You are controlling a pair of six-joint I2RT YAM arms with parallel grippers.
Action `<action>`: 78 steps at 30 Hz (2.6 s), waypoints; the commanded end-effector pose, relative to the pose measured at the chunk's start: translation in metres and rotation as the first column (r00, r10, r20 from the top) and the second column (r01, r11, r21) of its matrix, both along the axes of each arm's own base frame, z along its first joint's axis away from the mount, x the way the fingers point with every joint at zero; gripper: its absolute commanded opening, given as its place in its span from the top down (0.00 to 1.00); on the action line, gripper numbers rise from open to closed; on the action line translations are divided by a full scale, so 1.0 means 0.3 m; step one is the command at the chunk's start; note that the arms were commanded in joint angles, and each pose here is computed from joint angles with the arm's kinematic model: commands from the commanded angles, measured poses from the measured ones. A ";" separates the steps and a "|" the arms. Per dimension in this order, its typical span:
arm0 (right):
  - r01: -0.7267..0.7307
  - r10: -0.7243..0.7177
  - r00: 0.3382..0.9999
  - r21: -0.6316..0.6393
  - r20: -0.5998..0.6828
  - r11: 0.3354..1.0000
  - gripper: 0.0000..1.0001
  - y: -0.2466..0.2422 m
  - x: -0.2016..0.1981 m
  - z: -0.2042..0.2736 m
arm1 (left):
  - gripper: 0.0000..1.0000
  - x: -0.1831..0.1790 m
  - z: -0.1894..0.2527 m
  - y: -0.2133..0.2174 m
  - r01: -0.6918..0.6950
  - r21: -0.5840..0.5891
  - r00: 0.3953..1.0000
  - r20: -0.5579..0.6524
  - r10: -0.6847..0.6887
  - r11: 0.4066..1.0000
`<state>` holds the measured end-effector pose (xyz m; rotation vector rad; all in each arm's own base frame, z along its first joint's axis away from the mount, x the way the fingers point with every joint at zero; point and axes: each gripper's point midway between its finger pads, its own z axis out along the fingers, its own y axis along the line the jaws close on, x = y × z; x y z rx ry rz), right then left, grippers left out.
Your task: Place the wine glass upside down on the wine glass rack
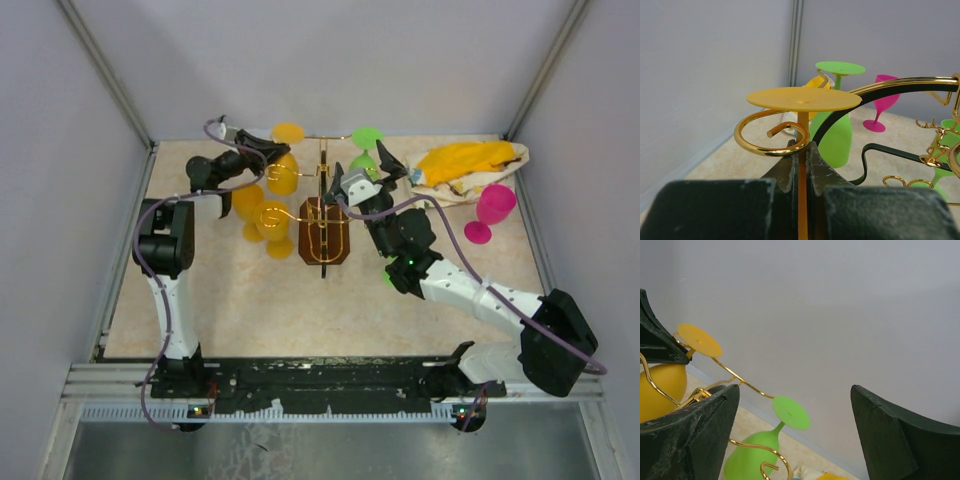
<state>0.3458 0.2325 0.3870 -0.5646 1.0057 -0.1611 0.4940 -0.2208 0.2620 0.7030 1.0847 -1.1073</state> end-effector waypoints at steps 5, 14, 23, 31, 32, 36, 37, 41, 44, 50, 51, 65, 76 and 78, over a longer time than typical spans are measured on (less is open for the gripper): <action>-0.003 0.001 0.999 0.050 0.040 0.999 0.08 -0.009 0.002 0.069 | 1.00 0.086 0.045 0.041 -0.124 -0.039 0.992 0.029 0.125 0.992; -0.011 0.009 0.999 0.051 0.035 0.999 0.07 -0.003 0.008 0.062 | 1.00 0.098 0.034 0.071 -0.184 -0.062 0.982 0.030 0.187 0.981; -0.019 0.018 0.999 0.053 0.033 0.998 0.07 0.000 0.009 0.058 | 1.00 0.029 0.024 0.119 -0.183 -0.057 0.981 0.050 0.186 0.981; -0.025 0.023 0.999 0.055 0.029 0.998 0.07 0.000 0.006 0.054 | 1.00 -0.019 0.030 0.116 -0.160 -0.053 0.985 0.062 0.163 0.986; -0.025 0.024 0.999 0.055 0.030 0.998 0.07 -0.001 0.005 0.054 | 1.00 -0.025 0.030 0.113 -0.155 -0.050 0.985 0.064 0.158 0.987; -0.026 0.024 0.999 0.054 0.030 0.998 0.07 -0.004 0.002 0.055 | 1.00 -0.046 0.040 0.098 -0.129 -0.042 0.989 0.070 0.132 0.991; -0.026 0.024 0.999 0.053 0.029 0.998 0.07 -0.003 0.003 0.052 | 1.00 -0.053 0.044 0.091 -0.121 -0.037 0.989 0.076 0.123 0.992; -0.027 0.026 0.999 0.057 0.029 0.998 0.07 -0.005 -0.001 0.052 | 1.00 -0.069 0.041 0.052 -0.092 -0.025 0.992 0.080 0.094 0.995; -0.020 0.018 0.999 0.064 0.030 0.998 0.07 -0.013 -0.002 0.052 | 1.00 -0.071 0.038 0.024 -0.077 -0.025 0.994 0.077 0.079 0.997; -0.015 0.014 1.000 0.065 0.023 0.998 0.06 -0.016 -0.002 0.046 | 0.91 -0.074 0.029 0.005 -0.073 -0.018 0.995 0.071 0.074 0.997; -0.017 0.016 1.000 0.067 0.023 0.998 0.05 -0.016 -0.002 0.046 | 0.89 -0.073 0.029 0.007 -0.080 -0.017 0.994 0.074 0.081 0.997; -0.014 0.012 1.000 0.082 0.018 0.997 0.01 -0.020 -0.001 0.046 | 0.42 -0.076 0.077 0.087 -0.139 -0.069 0.988 0.064 0.144 0.988; 0.016 -0.011 1.000 0.179 -0.028 0.984 0.01 -0.047 0.019 0.082 | 0.40 -0.080 0.090 0.191 -0.215 -0.064 0.975 0.040 0.218 0.975; 0.010 -0.002 0.999 0.197 -0.042 0.980 0.01 -0.051 0.021 0.088 | 0.40 -0.089 0.089 0.201 -0.223 -0.057 0.973 0.039 0.226 0.973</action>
